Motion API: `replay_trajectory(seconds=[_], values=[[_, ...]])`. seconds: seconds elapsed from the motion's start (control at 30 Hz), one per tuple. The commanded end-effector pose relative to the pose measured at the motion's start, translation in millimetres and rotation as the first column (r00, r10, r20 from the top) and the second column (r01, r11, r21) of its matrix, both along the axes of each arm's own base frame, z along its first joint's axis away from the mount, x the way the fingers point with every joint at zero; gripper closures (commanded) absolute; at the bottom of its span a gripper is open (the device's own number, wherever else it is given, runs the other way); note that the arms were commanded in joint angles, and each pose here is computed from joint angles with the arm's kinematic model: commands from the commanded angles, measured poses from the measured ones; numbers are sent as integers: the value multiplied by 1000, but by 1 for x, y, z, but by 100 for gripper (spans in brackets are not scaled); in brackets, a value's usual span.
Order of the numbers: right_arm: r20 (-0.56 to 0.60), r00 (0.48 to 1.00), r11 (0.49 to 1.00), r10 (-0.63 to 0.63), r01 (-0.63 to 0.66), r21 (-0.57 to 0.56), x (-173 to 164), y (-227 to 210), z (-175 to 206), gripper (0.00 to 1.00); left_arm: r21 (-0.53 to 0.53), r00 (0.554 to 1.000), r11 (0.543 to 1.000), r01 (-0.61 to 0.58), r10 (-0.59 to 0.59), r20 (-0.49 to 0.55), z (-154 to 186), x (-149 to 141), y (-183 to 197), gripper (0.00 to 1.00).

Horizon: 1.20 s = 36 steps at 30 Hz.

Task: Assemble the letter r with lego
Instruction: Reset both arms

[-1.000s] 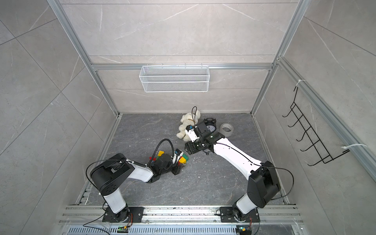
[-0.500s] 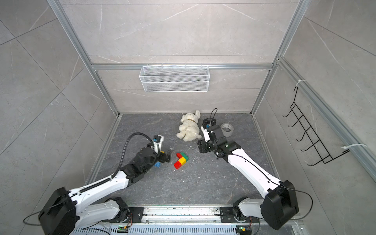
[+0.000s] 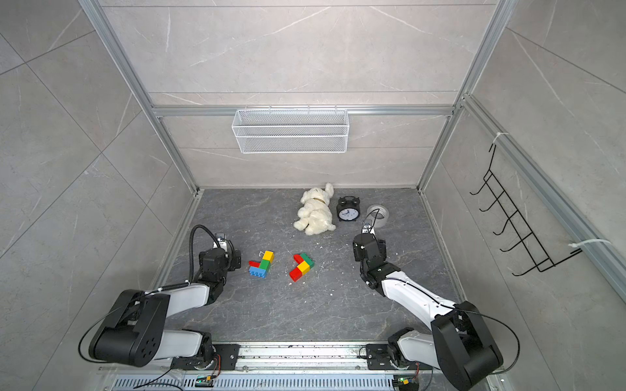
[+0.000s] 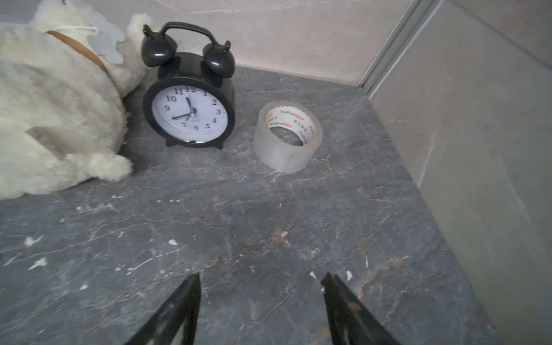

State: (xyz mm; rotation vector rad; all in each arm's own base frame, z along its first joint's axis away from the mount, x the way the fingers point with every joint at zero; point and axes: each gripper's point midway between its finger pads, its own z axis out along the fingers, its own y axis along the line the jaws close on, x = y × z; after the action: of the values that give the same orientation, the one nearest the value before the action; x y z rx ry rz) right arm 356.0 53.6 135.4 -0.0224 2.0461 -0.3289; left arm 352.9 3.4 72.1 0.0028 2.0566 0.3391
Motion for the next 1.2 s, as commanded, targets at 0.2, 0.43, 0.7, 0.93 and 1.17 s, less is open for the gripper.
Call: replay_trajectory(seconds=[0.2, 0.43, 0.7, 0.93, 1.17], values=[[207, 978, 999, -8, 18, -47, 24, -21, -5, 1, -134, 987, 991, 8, 14, 162, 27, 25, 22, 0], [356, 935, 1000, -4, 1, 8, 4, -30, -6, 1, -188, 991, 981, 47, -23, 130, 15, 31, 23, 0], [380, 916, 990, 130, -143, 7, -10, -12, -14, 1, -187, 991, 981, 45, -20, 135, 15, 31, 24, 0], [312, 947, 994, 80, -100, 50, 10, -23, -25, 1, -188, 991, 981, 47, -22, 132, 15, 31, 24, 0], [257, 965, 995, 43, -65, 78, 20, -31, -31, 1, -188, 991, 981, 46, -21, 132, 15, 31, 24, 0]])
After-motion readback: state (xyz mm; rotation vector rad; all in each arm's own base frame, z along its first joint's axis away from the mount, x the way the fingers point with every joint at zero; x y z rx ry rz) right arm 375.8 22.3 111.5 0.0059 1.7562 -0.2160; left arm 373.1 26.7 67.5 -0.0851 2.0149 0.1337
